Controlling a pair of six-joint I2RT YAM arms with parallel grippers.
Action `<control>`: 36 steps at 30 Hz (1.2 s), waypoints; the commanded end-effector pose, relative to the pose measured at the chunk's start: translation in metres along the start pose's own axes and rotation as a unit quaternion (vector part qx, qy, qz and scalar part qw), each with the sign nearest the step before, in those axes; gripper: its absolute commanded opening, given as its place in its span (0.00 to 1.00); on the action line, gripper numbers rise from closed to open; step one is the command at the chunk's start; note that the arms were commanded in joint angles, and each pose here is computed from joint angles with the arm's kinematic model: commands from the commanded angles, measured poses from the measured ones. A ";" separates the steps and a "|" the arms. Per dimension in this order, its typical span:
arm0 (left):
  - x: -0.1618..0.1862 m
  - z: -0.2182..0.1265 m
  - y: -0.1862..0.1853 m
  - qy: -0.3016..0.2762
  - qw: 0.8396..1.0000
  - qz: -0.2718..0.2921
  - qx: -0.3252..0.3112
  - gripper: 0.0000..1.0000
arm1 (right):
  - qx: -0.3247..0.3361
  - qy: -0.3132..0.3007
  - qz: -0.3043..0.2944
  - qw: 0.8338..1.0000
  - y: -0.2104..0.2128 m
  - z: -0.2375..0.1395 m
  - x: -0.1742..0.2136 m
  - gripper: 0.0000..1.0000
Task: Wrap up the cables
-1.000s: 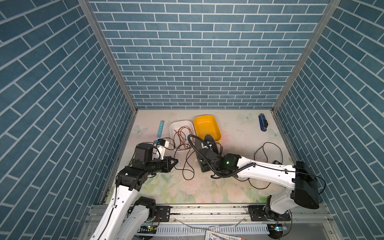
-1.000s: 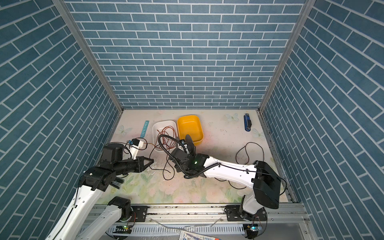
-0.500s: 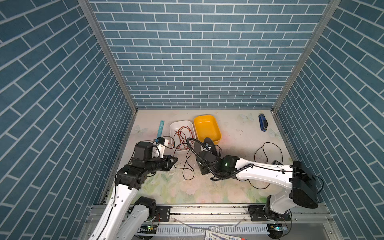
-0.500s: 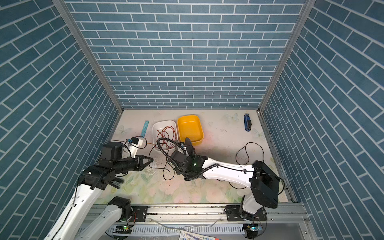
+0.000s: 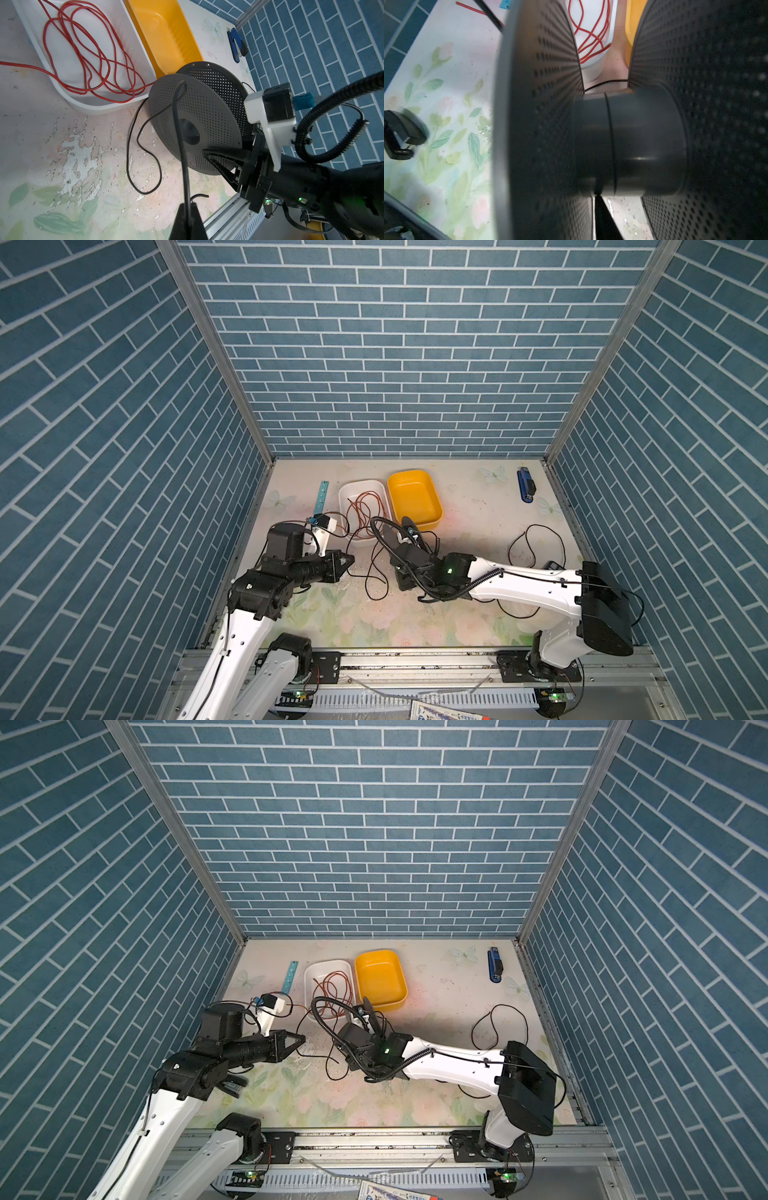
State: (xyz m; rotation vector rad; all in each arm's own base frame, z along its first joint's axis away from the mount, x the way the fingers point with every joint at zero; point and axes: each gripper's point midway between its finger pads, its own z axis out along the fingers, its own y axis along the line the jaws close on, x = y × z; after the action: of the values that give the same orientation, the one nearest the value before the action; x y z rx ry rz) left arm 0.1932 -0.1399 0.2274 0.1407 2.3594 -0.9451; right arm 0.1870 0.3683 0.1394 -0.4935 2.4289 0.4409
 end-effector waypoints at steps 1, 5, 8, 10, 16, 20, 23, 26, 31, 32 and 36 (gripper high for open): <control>-0.004 -0.008 -0.005 -0.006 1.000 0.014 -0.001 0.00 | -0.021 -0.017 -0.001 1.000 0.004 -0.011 -0.005 0.32; -0.005 -0.012 -0.011 -0.010 1.000 0.018 0.008 0.00 | -0.042 -0.029 -0.016 0.999 0.009 -0.020 -0.011 0.39; -0.003 -0.015 -0.013 -0.006 1.000 0.017 0.011 0.00 | -0.059 -0.037 -0.031 0.997 0.013 -0.027 -0.015 0.45; 0.001 -0.016 -0.014 -0.002 1.000 0.014 0.013 0.00 | -0.068 -0.041 -0.039 0.996 0.014 -0.032 -0.016 0.49; 0.012 -0.020 -0.018 0.010 1.000 0.009 0.026 0.00 | -0.108 -0.054 -0.067 0.990 0.024 -0.042 -0.018 0.59; 0.022 -0.022 -0.023 0.020 0.999 0.002 0.043 0.00 | -0.141 -0.058 -0.101 0.983 0.033 -0.048 -0.015 0.68; 0.029 -0.028 -0.030 0.018 0.998 0.008 0.064 0.00 | -0.155 -0.072 -0.129 0.977 0.036 -0.054 -0.017 0.72; 0.034 -0.028 -0.034 0.029 0.997 0.006 0.076 0.00 | -0.147 -0.090 -0.155 0.973 0.035 -0.059 -0.025 0.72; 0.037 -0.027 -0.035 0.040 0.996 0.007 0.082 0.00 | -0.143 -0.130 -0.186 0.963 0.037 -0.071 -0.042 0.72; 0.037 -0.026 -0.036 0.040 0.996 0.008 0.085 0.00 | -0.141 -0.137 -0.193 0.961 0.037 -0.072 -0.046 0.72; 0.035 -0.024 -0.038 0.045 0.995 0.009 0.092 0.00 | -0.128 -0.153 -0.230 0.953 0.044 -0.070 -0.058 0.70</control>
State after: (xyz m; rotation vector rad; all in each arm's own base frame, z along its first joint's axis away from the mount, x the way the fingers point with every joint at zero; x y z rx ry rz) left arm 0.1440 -0.1526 0.2469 0.2455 2.3410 -1.1403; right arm 0.1678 0.3828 0.2174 -0.9421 2.0042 0.6336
